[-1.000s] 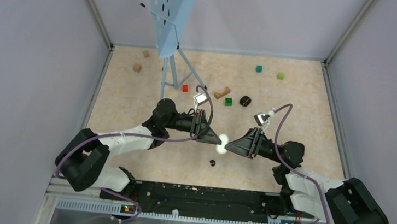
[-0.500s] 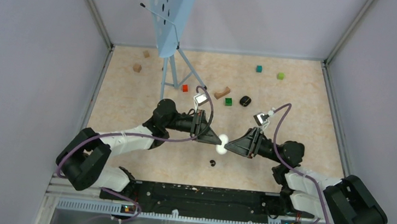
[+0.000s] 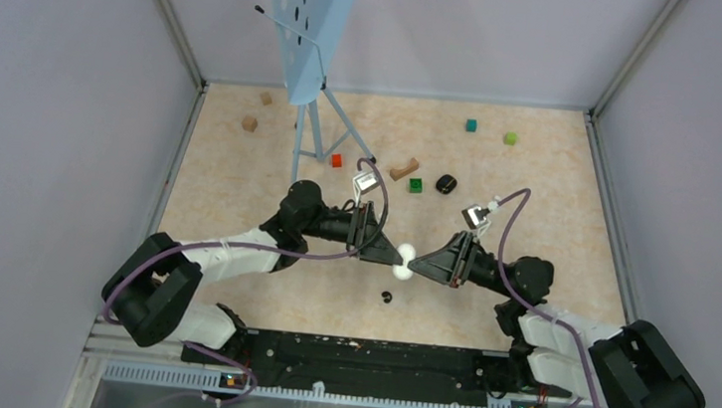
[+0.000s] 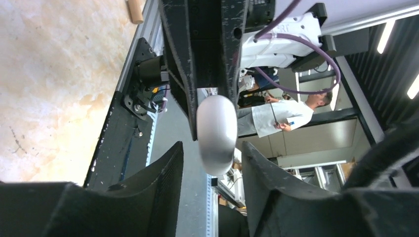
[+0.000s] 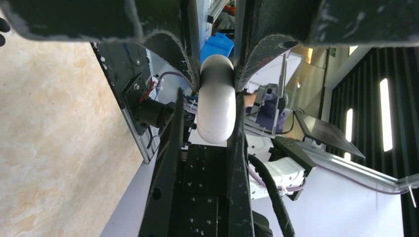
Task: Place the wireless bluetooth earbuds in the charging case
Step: Pass from the left arm to the right
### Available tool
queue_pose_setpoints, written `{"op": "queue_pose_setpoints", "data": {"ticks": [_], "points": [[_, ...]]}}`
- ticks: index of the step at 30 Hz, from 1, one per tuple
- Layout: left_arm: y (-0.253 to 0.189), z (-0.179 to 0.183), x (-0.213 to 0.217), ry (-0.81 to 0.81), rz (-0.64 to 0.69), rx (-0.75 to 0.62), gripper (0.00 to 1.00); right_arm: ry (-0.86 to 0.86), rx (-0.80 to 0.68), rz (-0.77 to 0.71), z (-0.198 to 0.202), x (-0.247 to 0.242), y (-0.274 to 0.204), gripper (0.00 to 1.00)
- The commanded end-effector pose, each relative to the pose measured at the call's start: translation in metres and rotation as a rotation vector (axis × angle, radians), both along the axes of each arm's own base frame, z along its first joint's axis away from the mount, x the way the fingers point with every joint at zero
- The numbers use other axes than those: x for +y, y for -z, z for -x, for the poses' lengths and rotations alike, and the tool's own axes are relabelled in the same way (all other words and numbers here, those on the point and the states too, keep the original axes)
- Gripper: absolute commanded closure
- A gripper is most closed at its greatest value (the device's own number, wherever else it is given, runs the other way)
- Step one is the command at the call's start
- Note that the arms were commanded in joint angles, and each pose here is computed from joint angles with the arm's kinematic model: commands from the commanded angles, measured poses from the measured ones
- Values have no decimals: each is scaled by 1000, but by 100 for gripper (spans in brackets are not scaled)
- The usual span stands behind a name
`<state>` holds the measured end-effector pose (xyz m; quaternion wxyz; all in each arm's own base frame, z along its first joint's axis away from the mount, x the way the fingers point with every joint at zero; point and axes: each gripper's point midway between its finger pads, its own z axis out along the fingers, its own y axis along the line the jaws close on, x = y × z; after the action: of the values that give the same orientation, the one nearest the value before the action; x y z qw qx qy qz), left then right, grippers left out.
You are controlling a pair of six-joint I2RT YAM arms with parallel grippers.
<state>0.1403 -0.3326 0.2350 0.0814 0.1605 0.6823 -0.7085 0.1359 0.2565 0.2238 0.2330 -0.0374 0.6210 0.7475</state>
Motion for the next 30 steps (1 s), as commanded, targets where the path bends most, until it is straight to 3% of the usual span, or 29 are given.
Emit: {"op": "queue_pose_setpoints", "data": {"ticks": [1, 8, 18, 30], "points": [[2, -5, 0, -29, -39, -77, 44, 46, -79, -27, -7, -1, -20, 100], [24, -25, 5, -173, -200, -118, 39, 53, -116, -13, -5, -2, -34, 100], [40, -29, 5, -182, -251, -91, 39, 3, -141, -89, 9, -6, -54, 100], [63, -35, 9, -212, -346, -93, 39, 3, -111, -28, 17, -10, -48, 100]]}}
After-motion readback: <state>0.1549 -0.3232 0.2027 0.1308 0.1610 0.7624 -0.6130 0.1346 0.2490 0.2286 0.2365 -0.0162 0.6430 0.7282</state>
